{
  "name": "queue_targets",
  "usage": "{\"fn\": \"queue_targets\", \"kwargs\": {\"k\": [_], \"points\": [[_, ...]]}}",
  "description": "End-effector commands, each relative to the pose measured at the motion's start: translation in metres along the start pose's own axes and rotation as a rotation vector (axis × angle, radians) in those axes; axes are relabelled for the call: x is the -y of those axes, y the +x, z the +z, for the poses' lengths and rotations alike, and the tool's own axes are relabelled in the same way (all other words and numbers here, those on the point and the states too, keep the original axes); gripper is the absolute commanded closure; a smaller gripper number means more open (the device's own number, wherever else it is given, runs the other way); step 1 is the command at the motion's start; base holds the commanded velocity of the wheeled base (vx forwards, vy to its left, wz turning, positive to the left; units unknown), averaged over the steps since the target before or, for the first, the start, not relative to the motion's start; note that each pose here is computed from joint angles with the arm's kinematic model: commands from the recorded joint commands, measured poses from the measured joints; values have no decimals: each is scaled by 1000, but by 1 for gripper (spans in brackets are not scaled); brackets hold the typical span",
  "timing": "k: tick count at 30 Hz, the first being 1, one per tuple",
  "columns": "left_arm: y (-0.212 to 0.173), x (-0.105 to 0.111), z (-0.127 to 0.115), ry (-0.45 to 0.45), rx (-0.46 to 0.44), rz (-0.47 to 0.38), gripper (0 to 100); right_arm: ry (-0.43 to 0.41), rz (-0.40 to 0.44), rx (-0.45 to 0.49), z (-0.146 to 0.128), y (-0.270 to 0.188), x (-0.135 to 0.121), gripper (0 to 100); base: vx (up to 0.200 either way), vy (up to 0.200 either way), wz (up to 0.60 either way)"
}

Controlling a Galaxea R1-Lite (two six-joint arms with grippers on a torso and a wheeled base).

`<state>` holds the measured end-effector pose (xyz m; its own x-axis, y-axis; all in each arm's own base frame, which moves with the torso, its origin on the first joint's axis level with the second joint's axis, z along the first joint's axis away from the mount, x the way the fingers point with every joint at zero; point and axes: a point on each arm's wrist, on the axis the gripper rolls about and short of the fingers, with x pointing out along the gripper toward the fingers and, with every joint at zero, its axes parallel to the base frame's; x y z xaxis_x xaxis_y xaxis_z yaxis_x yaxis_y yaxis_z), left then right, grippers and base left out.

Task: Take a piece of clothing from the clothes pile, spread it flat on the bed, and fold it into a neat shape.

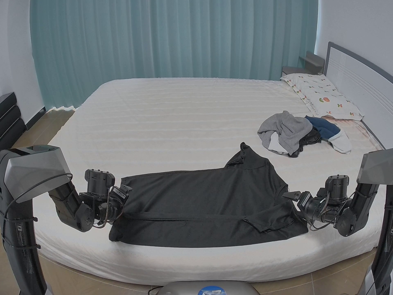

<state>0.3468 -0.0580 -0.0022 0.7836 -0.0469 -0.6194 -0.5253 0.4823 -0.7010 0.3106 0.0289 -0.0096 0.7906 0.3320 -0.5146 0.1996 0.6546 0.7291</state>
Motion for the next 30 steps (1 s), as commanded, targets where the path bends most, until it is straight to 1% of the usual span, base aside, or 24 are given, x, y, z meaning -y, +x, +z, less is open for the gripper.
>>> {"fn": "queue_targets", "kwargs": {"k": [1,4,6,9,12,16,17,20,22,30], "points": [[5,3,9,-27,38,-43,0,1,-3,-4,-1,1,1,0,0,0,0],[11,-2,11,-25,66,-62,0,1,-4,-5,-1,1,1,0,0,0,0],[14,-4,17,-34,93,-83,0,1,-4,-5,-1,0,1,0,0,0,0],[14,-6,25,-48,114,-84,0,1,-4,-5,-1,-2,1,0,0,0,0],[12,-13,35,-71,130,-68,0,0,5,-2,-1,-3,-2,0,0,0,0],[5,-16,37,-84,122,-63,0,-10,22,-9,-3,-6,-8,0,0,0,0],[0,-18,36,-83,100,-66,0,-20,36,-10,-5,-7,-14,0,0,0,0],[-9,-17,35,-81,72,-78,0,-37,57,-20,-9,-8,-22,0,0,0,0],[-14,-21,33,-80,54,-67,0,-45,66,-27,-12,-7,-26,0,0,0,0],[-20,-23,31,-77,43,-62,0,-66,90,-41,-18,-7,-35,0,0,0,0]]}}
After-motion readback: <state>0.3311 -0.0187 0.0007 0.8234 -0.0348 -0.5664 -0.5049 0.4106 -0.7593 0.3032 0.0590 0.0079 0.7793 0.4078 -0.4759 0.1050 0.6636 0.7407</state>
